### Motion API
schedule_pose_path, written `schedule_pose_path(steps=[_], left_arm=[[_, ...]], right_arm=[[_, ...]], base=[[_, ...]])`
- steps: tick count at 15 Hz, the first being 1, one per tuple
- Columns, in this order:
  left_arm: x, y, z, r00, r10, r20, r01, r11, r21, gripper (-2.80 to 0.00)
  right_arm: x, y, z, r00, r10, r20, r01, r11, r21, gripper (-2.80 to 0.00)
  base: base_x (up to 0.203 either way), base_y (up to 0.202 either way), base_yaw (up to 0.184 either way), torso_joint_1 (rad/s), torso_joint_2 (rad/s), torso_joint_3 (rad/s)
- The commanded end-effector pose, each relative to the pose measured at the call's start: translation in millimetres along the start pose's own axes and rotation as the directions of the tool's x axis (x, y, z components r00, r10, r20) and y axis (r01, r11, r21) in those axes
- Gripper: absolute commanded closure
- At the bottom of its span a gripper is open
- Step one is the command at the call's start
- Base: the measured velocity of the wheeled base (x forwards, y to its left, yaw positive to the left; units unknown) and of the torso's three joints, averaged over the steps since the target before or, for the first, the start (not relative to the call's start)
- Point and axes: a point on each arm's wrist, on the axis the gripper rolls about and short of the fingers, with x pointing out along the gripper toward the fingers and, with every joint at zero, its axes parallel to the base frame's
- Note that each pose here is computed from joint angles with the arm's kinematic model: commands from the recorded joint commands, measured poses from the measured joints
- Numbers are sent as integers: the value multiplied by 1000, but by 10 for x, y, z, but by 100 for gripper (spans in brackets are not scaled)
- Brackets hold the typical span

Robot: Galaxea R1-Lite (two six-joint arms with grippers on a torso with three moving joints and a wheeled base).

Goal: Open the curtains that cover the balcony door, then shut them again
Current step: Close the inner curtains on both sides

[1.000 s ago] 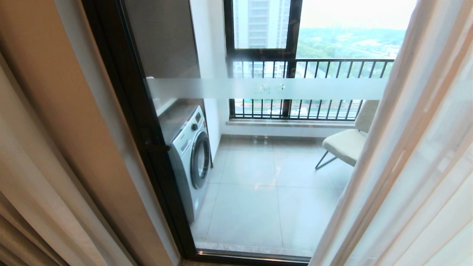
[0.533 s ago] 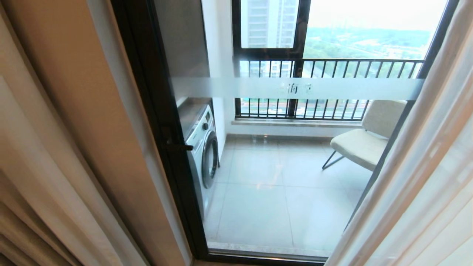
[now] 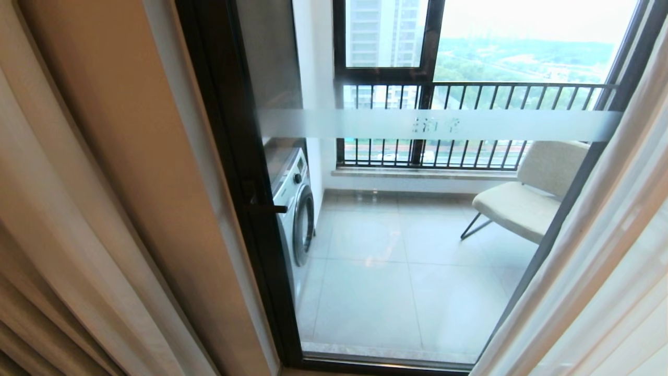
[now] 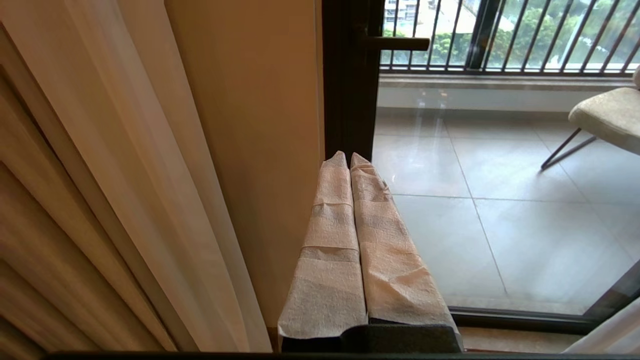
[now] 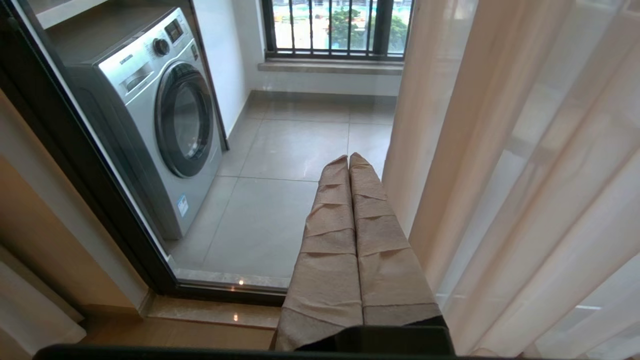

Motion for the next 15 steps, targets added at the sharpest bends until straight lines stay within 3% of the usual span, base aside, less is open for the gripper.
schedule_pose_path(steps=[1, 10, 15], left_arm=[[-1, 0, 1, 1000, -1, 1, 1, 1000, 0, 0], [-1, 0, 1, 1000, -2, 1, 2, 1000, 0, 0], [0, 0, 0, 1000, -2, 1, 2, 1000, 0, 0]], right_arm=[[0, 0, 2, 1000, 0, 0, 0, 1000, 0, 0], [1, 0, 2, 1000, 0, -1, 0, 1000, 0, 0], [1, 0, 2, 1000, 0, -1, 0, 1000, 0, 0]], base=[[0, 0, 0, 0, 0, 0], [0, 0, 0, 0, 0, 0], [173, 0, 1, 6, 5, 2]])
